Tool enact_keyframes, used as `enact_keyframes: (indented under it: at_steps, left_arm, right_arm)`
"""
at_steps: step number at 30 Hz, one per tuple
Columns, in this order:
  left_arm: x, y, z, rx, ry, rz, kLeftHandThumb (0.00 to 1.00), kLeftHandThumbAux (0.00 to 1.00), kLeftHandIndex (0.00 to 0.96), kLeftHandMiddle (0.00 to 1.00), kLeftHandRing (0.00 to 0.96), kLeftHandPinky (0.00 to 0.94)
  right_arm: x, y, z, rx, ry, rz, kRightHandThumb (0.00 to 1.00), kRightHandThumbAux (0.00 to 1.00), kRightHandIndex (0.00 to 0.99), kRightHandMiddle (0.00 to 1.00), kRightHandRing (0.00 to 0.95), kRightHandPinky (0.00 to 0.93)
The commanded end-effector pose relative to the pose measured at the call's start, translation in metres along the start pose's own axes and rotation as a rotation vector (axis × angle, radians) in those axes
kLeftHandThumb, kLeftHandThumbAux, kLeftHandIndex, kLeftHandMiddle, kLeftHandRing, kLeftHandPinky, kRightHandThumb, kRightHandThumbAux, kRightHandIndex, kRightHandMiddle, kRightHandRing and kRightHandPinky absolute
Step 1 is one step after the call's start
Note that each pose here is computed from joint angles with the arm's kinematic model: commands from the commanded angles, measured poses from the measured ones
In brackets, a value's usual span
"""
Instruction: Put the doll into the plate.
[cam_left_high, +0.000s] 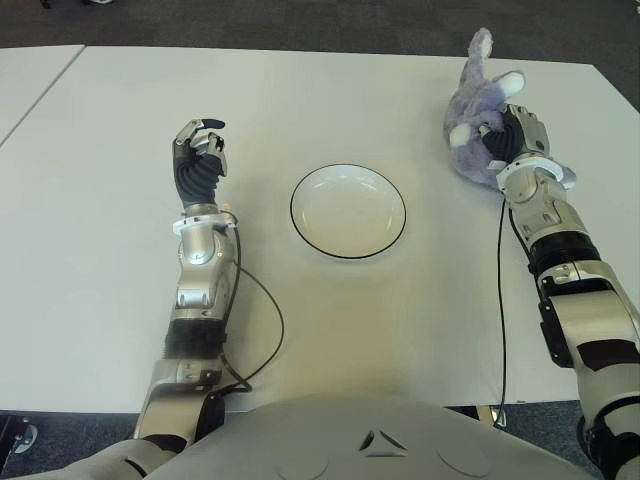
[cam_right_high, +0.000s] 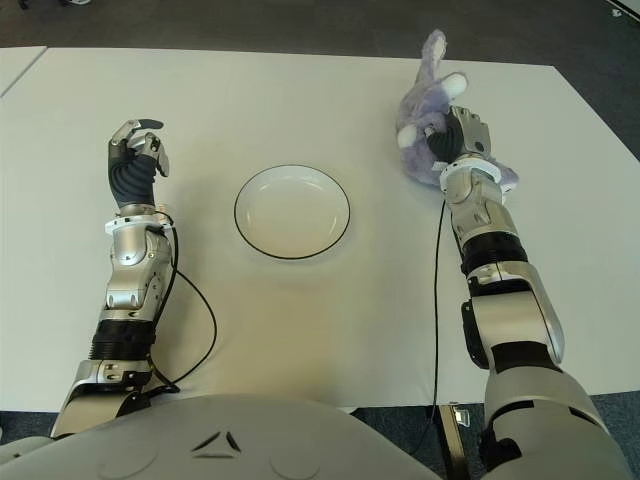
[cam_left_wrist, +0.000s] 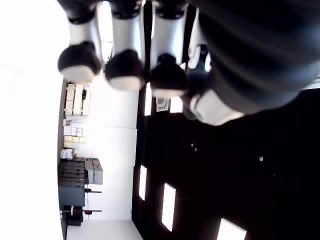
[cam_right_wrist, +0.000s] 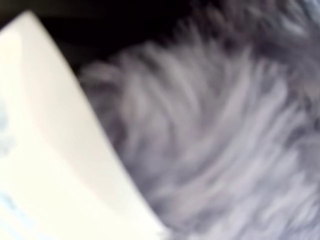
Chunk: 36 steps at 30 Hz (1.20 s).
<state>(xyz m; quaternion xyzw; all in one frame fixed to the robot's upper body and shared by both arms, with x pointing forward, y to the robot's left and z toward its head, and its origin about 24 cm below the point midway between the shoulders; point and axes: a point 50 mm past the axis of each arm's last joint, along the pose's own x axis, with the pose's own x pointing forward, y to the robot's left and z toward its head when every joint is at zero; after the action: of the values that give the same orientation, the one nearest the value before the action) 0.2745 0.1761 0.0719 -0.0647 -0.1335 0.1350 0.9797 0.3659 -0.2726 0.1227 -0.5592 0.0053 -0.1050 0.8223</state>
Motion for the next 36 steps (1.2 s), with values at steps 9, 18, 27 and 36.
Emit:
enact_keyframes:
  at_steps: [9, 18, 27, 36]
  left_arm:
    - [-0.033, 0.007, -0.036, 0.007, 0.185, 0.039, 0.709, 0.705, 0.442, 0.856, 0.868, 0.861]
    - [-0.033, 0.005, -0.039, 0.029, 0.214, 0.023, 0.709, 0.705, 0.442, 0.862, 0.871, 0.862]
    - [-0.032, 0.003, -0.043, 0.041, 0.244, 0.015, 0.71, 0.704, 0.443, 0.868, 0.873, 0.871]
    - [-0.03, 0.0, -0.047, 0.053, 0.26, 0.015, 0.712, 0.703, 0.443, 0.867, 0.873, 0.869]
  right_arm:
    - [-0.013, 0.019, -0.008, 0.218, 0.12, 0.067, 0.954, 0.659, 0.385, 0.502, 0.519, 0.852]
    - [-0.017, -0.009, 0.017, 0.23, -0.023, -0.06, 0.954, 0.658, 0.386, 0.505, 0.519, 0.848]
    - [-0.034, -0.027, 0.042, 0.205, -0.181, -0.121, 0.953, 0.659, 0.381, 0.502, 0.516, 0.855]
    - [-0.043, -0.039, 0.059, 0.176, -0.333, -0.177, 0.874, 0.675, 0.393, 0.525, 0.811, 0.883]
